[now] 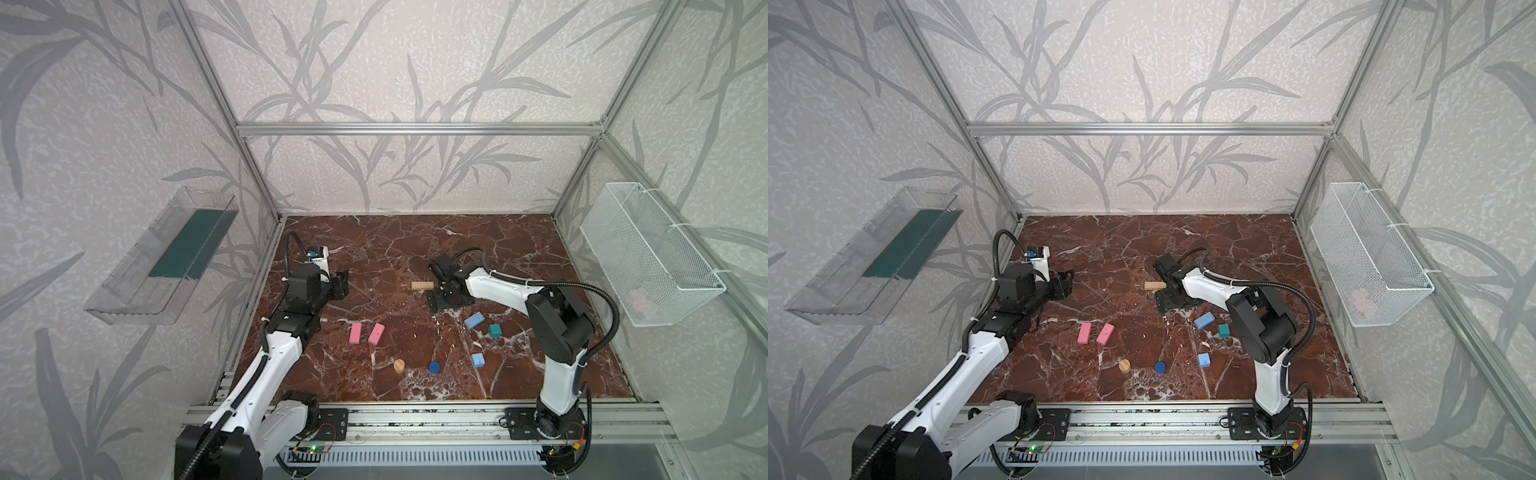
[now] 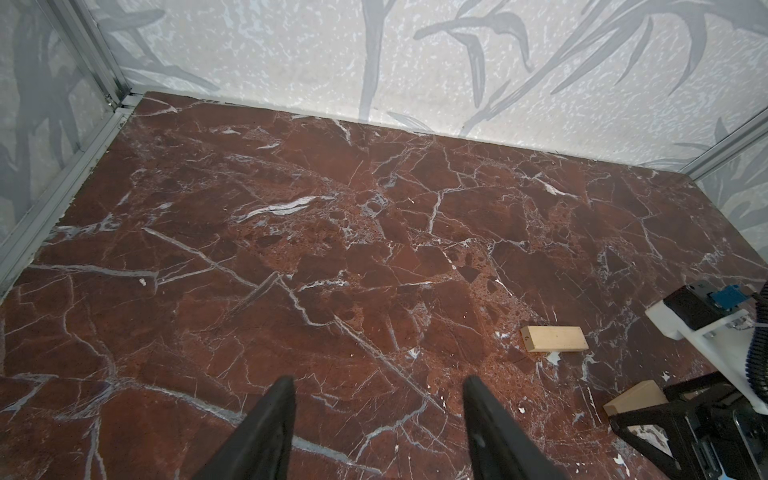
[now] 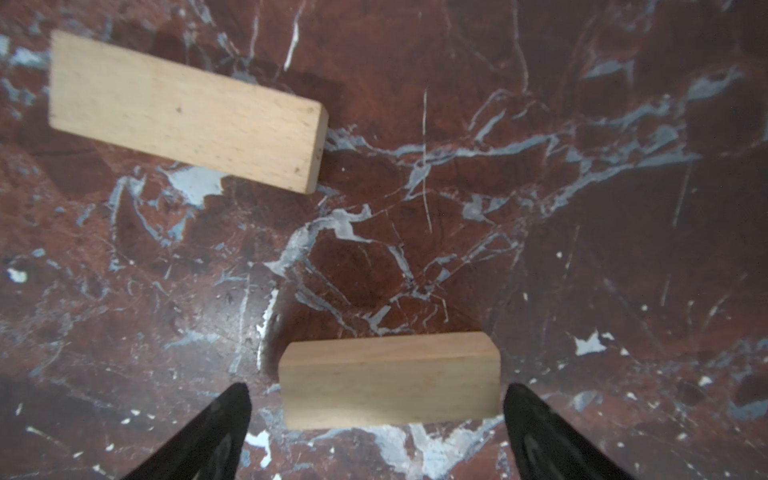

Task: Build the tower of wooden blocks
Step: 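Carry the held wood bar over the second bar, turning it parallel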

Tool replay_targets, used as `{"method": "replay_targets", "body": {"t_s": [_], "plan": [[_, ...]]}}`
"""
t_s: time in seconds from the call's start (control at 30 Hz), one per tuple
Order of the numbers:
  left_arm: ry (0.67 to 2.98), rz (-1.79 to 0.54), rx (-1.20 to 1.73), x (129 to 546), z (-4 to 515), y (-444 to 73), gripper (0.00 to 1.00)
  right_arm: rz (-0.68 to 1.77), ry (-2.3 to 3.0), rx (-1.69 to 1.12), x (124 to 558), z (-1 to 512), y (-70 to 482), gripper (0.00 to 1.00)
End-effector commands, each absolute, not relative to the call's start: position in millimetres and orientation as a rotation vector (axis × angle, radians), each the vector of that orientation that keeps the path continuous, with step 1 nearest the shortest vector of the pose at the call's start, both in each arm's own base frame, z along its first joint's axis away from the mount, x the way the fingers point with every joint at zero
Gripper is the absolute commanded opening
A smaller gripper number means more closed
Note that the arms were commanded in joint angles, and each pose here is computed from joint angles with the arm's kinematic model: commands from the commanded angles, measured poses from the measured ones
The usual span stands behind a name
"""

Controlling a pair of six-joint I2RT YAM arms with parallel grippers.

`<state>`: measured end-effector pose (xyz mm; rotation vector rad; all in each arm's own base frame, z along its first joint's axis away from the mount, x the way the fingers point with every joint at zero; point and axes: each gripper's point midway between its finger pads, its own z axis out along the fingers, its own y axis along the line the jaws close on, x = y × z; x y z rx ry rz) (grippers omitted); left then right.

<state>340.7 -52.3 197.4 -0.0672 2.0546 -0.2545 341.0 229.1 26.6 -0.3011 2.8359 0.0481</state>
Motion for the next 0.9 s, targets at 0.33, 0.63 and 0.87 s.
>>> {"method": "replay_targets", "body": {"t_s": [0.33, 0.63, 0.87], "plan": [[2.036, -0.233, -0.055, 343.3, 209.8, -51.4, 0.63, 0.047, 2.868, -0.258, 340.3, 23.3, 228.4, 0.70], [2.037, -0.232, -0.056, 343.5, 209.5, -51.2, 0.63, 0.113, 2.858, -0.187, 336.7, 28.2, 251.5, 0.62], [2.040, -0.239, -0.058, 342.7, 209.6, -51.7, 0.63, 0.091, 2.857, -0.144, 337.2, 24.9, 269.0, 0.61]]}}
